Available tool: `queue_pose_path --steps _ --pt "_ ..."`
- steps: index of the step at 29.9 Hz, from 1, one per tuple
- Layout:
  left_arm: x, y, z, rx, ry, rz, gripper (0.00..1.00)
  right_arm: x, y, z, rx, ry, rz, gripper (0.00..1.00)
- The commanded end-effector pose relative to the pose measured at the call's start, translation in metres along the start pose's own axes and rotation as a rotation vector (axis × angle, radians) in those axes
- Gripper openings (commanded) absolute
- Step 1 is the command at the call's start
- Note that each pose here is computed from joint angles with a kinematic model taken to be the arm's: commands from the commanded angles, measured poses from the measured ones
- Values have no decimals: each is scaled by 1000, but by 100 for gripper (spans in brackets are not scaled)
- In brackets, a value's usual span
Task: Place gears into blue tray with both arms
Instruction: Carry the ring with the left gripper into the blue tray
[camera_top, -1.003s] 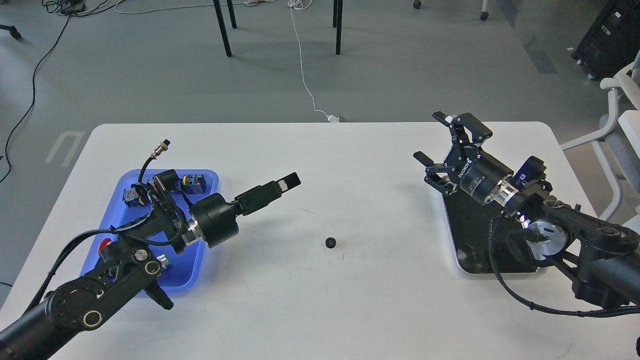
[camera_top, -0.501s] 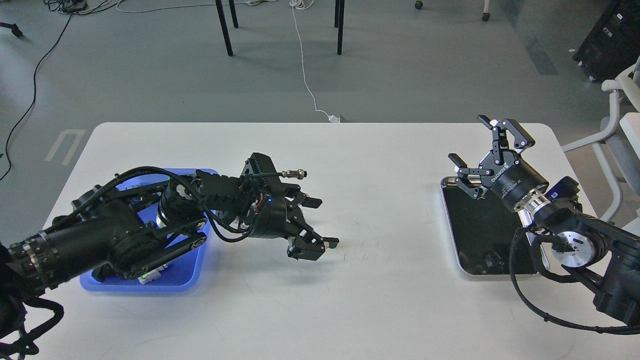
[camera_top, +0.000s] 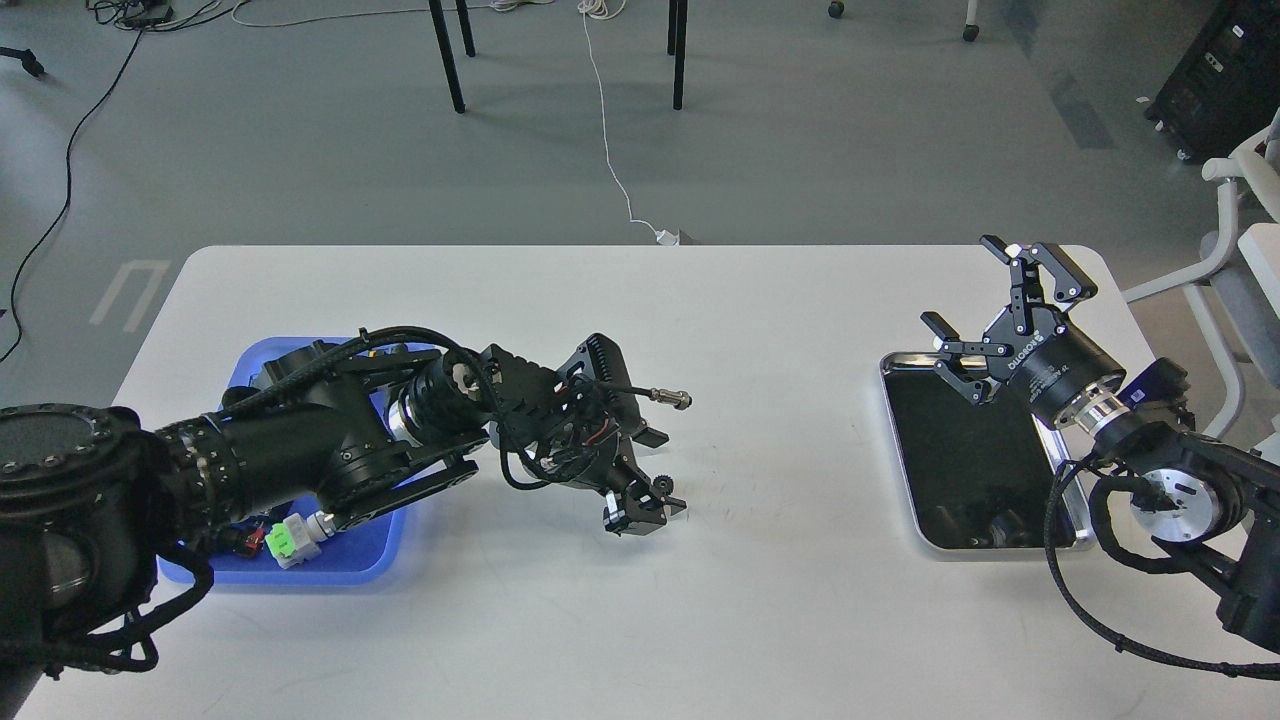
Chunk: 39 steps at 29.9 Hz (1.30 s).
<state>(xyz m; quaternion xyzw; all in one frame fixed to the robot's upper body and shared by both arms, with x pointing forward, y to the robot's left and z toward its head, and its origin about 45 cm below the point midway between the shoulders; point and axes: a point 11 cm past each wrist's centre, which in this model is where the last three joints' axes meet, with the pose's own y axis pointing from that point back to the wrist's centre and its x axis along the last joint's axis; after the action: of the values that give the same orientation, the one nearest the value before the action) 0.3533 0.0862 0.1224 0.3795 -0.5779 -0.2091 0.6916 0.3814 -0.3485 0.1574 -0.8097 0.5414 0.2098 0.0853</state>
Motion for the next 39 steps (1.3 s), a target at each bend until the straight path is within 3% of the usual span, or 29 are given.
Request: queue_pose_path --steps 1,7,9,11,14,28,34,39 --pt "-4 -4 -1 5 3 -19 70 1 1 2 -4 -1 3 99" --pt "-8 -6 -2 9 11 -25 62 1 1 1 -2 -1 3 99" --pt "-9 -6 -1 8 14 -28 46 1 1 2 -4 -1 3 99" --pt "-9 -6 -2 12 15 -28 18 1 1 2 -4 -1 3 99" --pt "-9 -6 -3 13 15 -29 11 0 1 2 -4 -2 2 99" --pt "-2 4 -8 23 5 -9 7 0 1 2 -5 -1 0 99" --pt "-14 59 -40 103 -9 -23 8 0 0 2 -4 -1 -1 99" --pt "-58 121 -61 187 49 -91 9 -1 0 3 -4 -3 -3 99"
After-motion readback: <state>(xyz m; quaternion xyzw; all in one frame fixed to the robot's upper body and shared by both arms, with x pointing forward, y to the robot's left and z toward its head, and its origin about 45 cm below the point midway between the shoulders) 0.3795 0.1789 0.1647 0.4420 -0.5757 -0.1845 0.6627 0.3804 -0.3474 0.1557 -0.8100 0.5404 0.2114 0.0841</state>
